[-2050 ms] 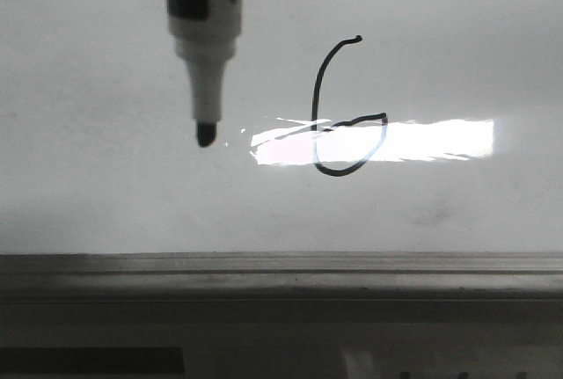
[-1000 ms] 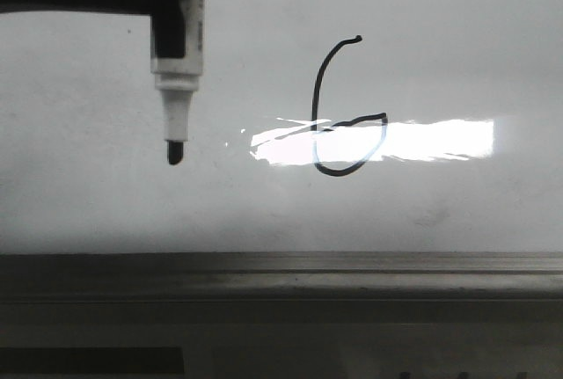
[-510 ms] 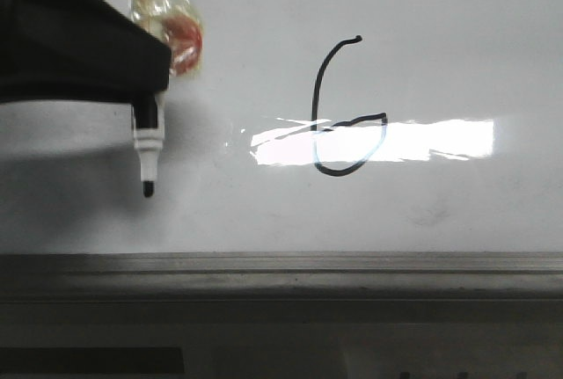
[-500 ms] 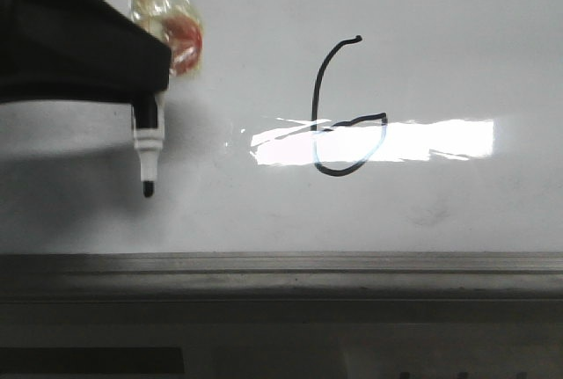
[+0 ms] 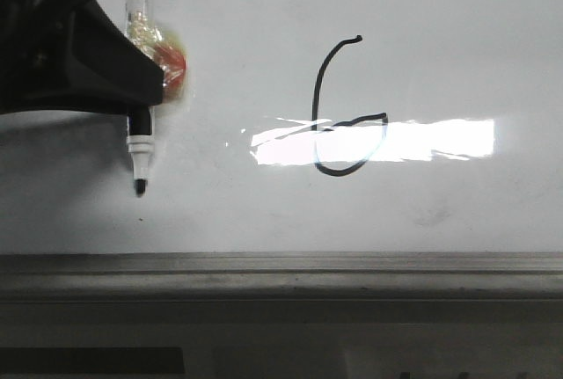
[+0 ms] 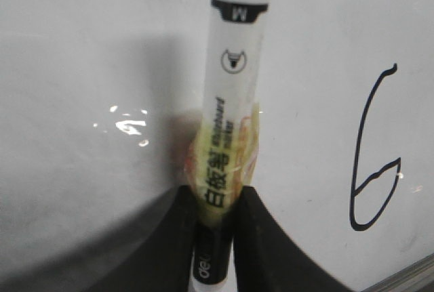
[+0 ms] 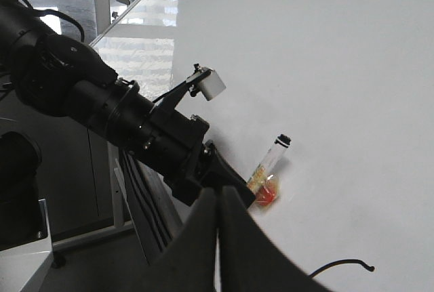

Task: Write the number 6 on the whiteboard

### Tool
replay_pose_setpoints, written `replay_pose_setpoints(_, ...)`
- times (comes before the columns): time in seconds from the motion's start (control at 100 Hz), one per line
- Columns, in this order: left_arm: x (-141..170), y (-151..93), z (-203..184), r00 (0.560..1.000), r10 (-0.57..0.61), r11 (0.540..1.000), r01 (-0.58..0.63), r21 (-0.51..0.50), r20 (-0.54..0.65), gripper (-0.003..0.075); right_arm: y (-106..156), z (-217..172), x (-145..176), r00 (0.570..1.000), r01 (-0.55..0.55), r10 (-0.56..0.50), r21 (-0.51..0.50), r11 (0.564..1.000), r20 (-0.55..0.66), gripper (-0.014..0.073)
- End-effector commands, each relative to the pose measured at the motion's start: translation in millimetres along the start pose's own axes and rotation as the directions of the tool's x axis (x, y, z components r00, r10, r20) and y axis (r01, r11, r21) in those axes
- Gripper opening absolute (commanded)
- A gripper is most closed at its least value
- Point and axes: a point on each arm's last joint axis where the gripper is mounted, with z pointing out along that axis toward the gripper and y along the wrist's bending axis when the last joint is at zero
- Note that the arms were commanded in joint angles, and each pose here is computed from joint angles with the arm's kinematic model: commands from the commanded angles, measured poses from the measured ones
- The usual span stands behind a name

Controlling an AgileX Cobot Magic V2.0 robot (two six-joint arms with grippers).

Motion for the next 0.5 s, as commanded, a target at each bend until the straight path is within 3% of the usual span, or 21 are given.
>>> replay_pose_setpoints(0.0, -5.2, -12.0, 0.9, 0.999, -0.035, 0.999, 0.035, -0.028, 0.013, -0.0021, -2.3, -4.4, -16.2, 0.995, 0.010, -0.012, 0.011, 1.000, 0.099, -0.0064)
replay_pose_setpoints(0.23, 1.3, -26.5, 22.8, 0.999, -0.003, 0.998, 0.001, -0.057, -0.035, -0.0021, -2.3, -4.4, -16.0, 0.995, 0.010, -0.012, 0.011, 1.000, 0.097, -0.0064)
replay_pose_setpoints(0.38, -3.6, -20.6, 29.7, 1.000, 0.003, 0.986, -0.004, -0.169, -0.003, -0.0020, -2.4, -4.2, -14.0, 0.997, 0.010, -0.011, 0.012, 1.000, 0.075, -0.0064)
replay_pose_setpoints(0.49, -3.7, -17.8, 32.9, 1.000, 0.001, 0.982, -0.002, -0.188, -0.005, -0.0020, -2.5, -4.2, -13.1, 0.998, 0.010, -0.011, 0.012, 1.000, 0.065, -0.0064)
